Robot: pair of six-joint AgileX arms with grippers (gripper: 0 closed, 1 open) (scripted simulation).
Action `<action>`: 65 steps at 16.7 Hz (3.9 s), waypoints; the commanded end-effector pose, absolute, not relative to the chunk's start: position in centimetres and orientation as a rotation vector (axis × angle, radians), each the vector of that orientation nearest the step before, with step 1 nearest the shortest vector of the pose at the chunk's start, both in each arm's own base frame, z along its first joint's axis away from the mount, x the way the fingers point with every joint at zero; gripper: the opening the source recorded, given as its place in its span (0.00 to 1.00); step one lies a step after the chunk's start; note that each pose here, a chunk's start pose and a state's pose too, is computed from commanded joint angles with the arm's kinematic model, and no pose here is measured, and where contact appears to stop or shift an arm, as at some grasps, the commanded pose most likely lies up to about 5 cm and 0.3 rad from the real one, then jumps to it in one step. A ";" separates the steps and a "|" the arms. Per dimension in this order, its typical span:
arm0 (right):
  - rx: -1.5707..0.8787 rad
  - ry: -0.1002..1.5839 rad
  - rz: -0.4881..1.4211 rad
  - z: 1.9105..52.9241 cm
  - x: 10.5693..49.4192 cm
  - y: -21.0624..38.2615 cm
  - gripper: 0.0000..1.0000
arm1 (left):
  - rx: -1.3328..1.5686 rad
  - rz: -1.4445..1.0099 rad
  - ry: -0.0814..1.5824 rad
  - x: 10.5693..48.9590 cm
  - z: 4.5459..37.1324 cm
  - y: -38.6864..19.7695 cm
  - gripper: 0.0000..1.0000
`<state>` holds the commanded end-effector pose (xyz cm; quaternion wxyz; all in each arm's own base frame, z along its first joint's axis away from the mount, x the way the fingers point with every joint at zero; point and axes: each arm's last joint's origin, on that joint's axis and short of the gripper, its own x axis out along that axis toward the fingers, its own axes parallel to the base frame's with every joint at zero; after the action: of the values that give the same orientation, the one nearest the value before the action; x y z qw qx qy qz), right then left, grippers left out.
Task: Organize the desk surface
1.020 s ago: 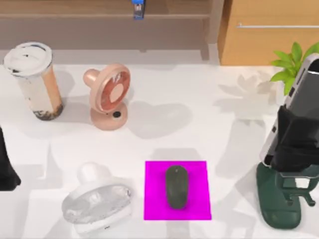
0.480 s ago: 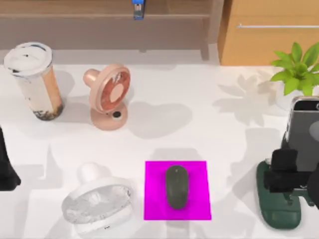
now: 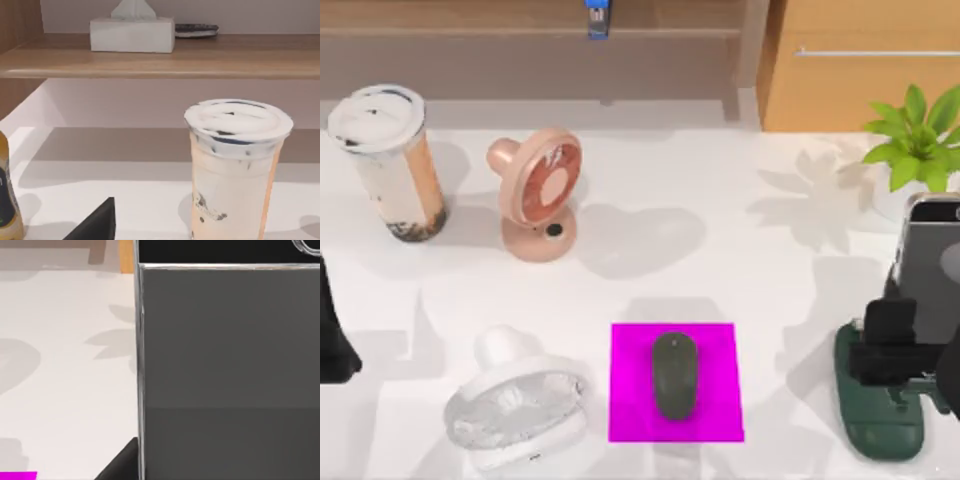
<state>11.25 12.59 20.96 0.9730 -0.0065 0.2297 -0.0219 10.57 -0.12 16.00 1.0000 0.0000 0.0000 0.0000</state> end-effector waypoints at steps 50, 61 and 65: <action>0.250 0.378 0.078 24.3 10.6 8.0 1.00 | 0.000 0.000 0.000 10.6 16.0 -0.1 1.00; 0.233 -0.036 0.042 24.6 10.2 2.1 1.00 | 0.000 0.000 0.000 10.6 16.0 -0.1 1.00; 0.125 -0.074 0.028 21.5 10.1 0.9 1.00 | 0.000 0.000 0.000 10.6 16.0 -0.1 1.00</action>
<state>10.06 0.94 21.46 0.9972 0.0627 -0.0371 0.0138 10.57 -0.12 16.00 1.0000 0.0000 0.0000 0.0000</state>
